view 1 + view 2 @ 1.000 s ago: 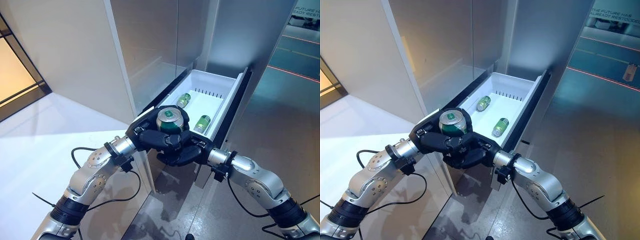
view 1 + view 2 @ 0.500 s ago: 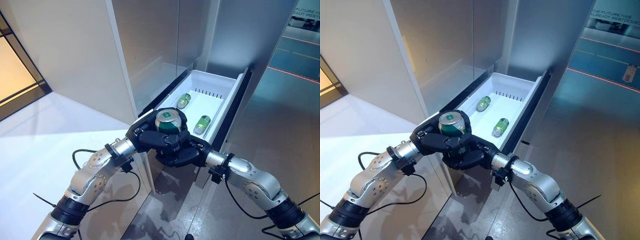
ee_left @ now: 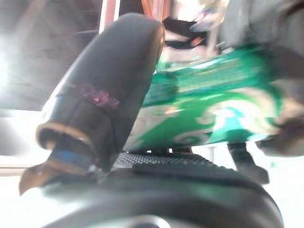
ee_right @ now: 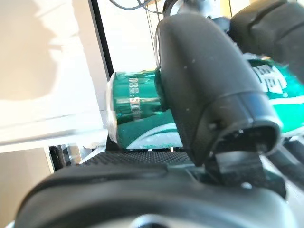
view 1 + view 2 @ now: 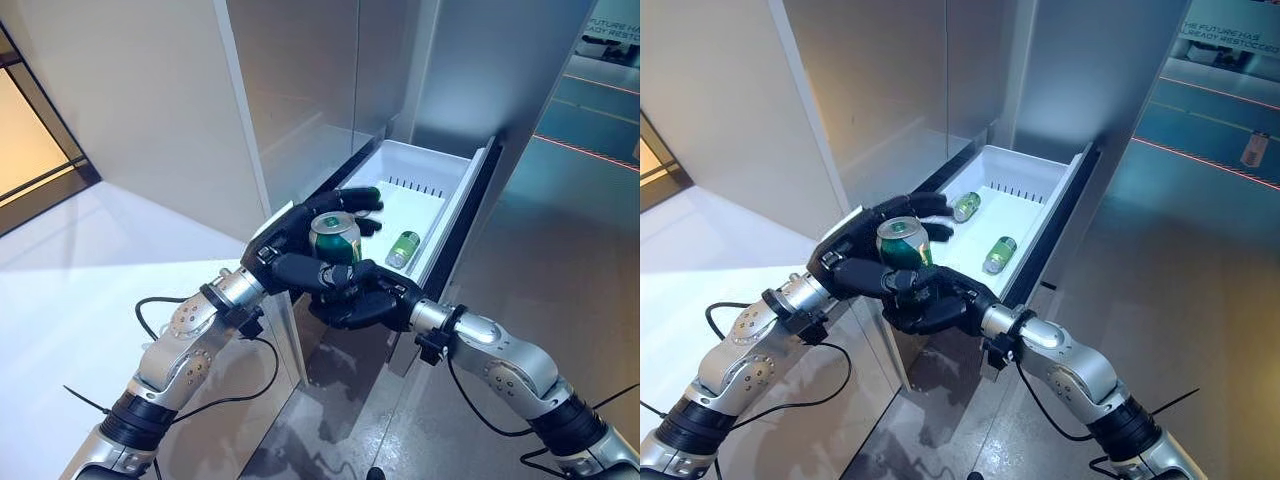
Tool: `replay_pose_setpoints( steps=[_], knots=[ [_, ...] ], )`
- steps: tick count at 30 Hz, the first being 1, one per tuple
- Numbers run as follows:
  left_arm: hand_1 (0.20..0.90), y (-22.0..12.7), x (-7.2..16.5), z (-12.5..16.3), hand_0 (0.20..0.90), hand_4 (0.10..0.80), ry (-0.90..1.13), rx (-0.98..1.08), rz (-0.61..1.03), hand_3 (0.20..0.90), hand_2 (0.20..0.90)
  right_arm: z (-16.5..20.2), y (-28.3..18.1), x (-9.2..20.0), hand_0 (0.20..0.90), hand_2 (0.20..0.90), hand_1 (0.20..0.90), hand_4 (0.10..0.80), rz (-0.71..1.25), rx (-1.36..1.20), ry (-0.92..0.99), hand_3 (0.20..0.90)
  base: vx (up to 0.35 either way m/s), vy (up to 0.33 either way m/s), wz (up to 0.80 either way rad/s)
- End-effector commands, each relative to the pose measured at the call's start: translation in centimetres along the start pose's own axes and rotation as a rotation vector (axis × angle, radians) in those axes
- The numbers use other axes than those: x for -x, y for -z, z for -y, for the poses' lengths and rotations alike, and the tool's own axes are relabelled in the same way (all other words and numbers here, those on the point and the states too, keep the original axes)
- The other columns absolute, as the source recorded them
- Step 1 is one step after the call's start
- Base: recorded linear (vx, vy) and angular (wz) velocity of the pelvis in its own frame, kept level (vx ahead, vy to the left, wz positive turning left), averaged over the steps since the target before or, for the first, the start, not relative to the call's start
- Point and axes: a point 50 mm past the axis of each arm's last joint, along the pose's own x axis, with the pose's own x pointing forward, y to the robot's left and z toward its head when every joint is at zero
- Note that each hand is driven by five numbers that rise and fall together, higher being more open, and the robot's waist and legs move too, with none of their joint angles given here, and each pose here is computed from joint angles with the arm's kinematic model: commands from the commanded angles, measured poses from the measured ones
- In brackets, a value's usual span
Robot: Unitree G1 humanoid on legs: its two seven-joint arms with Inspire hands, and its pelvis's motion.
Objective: Put drinks into fridge and close the fridge
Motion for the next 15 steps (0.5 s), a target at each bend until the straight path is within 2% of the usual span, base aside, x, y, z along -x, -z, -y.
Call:
replay_pose_setpoints(
  steps=[1,5,9,13,15],
  knots=[
    [0.900,-7.9,-2.2,1.9,0.900,0.800,0.091,-0.147,0.491,0.900,0.900,2.1,-10.1,-0.4,0.300,0.300,0.300,0.100,0.425,0.129,0.126,0.200,0.000,0.000,0.00],
    [0.900,-9.7,-2.0,2.0,0.900,0.800,0.028,-0.263,0.612,0.900,0.900,3.9,-12.2,-0.1,0.300,0.300,0.300,0.100,0.471,0.207,0.262,0.200,0.000,0.000,0.00],
    [0.900,-10.6,-2.0,1.8,0.900,0.800,-0.005,-0.316,0.661,0.900,0.900,5.3,-13.5,0.0,0.300,0.300,0.300,0.100,0.505,0.275,0.365,0.200,0.007,-0.003,0.04],
    [0.900,-10.5,-2.5,1.0,0.900,0.800,-0.022,-0.286,0.588,0.900,0.900,7.0,-15.3,0.6,0.300,0.300,0.300,0.100,0.542,0.326,0.487,0.200,0.024,-0.006,0.13],
    [0.900,-9.5,-3.1,0.5,0.900,0.800,-0.021,-0.238,0.493,0.900,0.900,8.2,-16.4,0.9,0.300,0.300,0.300,0.100,0.552,0.343,0.564,0.200,0.037,0.000,0.10]
  ],
)
